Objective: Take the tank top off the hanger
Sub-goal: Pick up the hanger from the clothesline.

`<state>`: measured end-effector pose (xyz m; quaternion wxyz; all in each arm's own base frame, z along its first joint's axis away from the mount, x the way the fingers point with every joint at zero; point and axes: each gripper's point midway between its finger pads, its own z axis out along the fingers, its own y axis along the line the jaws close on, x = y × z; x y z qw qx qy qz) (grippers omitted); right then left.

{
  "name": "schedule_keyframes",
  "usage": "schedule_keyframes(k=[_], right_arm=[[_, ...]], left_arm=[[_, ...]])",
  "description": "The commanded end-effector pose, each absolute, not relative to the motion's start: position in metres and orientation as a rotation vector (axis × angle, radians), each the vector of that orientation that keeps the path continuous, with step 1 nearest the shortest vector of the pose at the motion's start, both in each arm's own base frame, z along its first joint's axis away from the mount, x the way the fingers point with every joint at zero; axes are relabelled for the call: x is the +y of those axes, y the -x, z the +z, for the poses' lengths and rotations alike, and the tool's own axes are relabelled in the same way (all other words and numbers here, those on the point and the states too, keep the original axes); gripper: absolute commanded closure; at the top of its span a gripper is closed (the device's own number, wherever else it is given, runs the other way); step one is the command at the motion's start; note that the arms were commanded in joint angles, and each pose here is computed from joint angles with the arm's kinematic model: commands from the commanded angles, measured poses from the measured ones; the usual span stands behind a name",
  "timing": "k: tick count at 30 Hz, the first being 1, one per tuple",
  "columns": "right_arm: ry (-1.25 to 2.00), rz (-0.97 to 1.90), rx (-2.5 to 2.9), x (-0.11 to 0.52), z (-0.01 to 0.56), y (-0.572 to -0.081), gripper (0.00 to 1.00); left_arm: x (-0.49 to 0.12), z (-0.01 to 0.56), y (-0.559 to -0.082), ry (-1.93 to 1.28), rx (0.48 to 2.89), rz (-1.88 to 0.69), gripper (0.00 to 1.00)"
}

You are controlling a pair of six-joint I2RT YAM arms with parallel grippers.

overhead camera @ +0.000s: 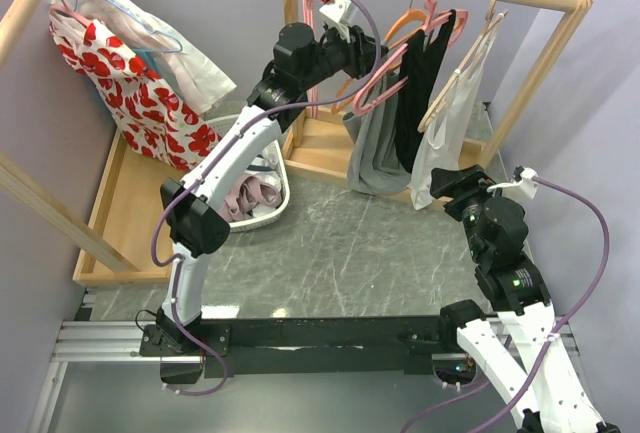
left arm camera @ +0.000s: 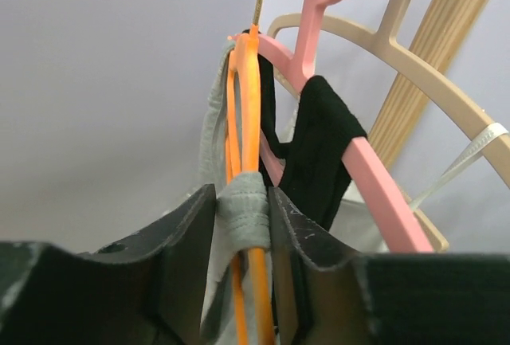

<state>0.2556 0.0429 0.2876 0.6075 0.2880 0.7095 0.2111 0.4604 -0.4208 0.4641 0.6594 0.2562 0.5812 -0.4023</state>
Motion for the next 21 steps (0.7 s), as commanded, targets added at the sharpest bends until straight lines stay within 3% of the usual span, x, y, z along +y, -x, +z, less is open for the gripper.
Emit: schedule_keyframes(k=[1,6,9,10,21], right_arm=[[-0.655,0.49,1.624,0.042,0.296,-0.257,0.17],[-0.658,0.489,1.626,0.042,0.295,-0.257,0.17],[-0.66,0.485,1.628,0.041,0.294,-0.257,0.16],[-0.659,0.485,1.627,0.041,0.294,-0.256,0.16],[-0.663,0.493,1.625,0.041,0.293,-0.256,0.16]], left_arm=[[-0.425,0.467,-0.453,-0.597,1.302,-0.904,0.64],[-0.43,0.471,-0.447,-0.607,1.291,-0.908,0.77],[-0.43,0.476,-0.445,-0.599,1.287,-0.901,0.97],[-0.431,0.479,-0.444,-0.596,1.283,-0.898,0.99],[-0.4,0.517,-0.439,-0.494,1.24,-0.796,0.99]])
